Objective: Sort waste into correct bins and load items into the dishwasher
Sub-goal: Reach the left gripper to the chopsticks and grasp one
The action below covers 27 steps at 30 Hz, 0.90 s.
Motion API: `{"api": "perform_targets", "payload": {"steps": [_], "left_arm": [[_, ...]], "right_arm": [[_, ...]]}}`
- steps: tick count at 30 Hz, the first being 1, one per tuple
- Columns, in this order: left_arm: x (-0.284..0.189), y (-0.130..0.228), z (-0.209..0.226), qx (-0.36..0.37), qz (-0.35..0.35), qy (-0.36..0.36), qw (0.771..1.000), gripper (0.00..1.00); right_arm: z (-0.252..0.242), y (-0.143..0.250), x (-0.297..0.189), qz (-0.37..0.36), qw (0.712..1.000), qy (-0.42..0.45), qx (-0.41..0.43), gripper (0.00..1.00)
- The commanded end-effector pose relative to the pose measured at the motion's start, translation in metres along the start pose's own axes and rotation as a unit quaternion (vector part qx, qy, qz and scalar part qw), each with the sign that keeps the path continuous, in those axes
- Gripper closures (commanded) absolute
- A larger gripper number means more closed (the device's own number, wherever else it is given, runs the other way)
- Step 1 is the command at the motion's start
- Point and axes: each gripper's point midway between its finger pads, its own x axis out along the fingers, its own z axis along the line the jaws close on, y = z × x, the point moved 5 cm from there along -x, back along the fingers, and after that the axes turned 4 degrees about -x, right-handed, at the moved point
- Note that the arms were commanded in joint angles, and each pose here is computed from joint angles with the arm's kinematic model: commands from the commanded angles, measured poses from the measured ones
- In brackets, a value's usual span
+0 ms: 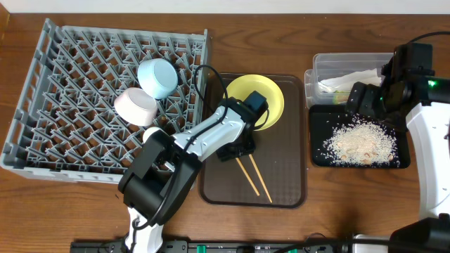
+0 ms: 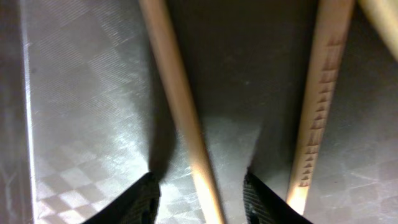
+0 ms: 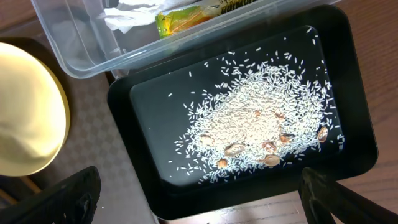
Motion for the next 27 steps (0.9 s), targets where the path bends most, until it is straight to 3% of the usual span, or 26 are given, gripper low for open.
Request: {"api": "perform_targets", "payload": {"steps": [1,5,17,23,27], "left_arm": [[0.018,0.003,0.011,-0.004,0.001,-0.021,1.0,0.55],[0.025,0.004,0.013,-0.003,0.0,-0.02,1.0,0.59],[0.025,0.004,0.014,-0.003,0.0,-0.022,1.0,0.89],[0.016,-0.004,0.019,0.011,-0.023,-0.034,0.999,0.92],[-0.021,-0.014,0.013,0.079,-0.054,0.005,0.995,0.92]], "right_arm": [[0.0,-0.005,-0.006,-0.011,1.0,-0.004,0.0,0.01],[0.0,-0.005,-0.006,-0.011,1.0,-0.004,0.0,0.01],[0.0,-0.005,-0.006,-0.011,1.0,-0.004,0.0,0.01],[0.0,-0.005,-0.006,-0.01,1.0,-0.004,0.0,0.01],[0.0,-0.005,-0.006,-0.011,1.0,-0.004,0.0,0.01]]}}
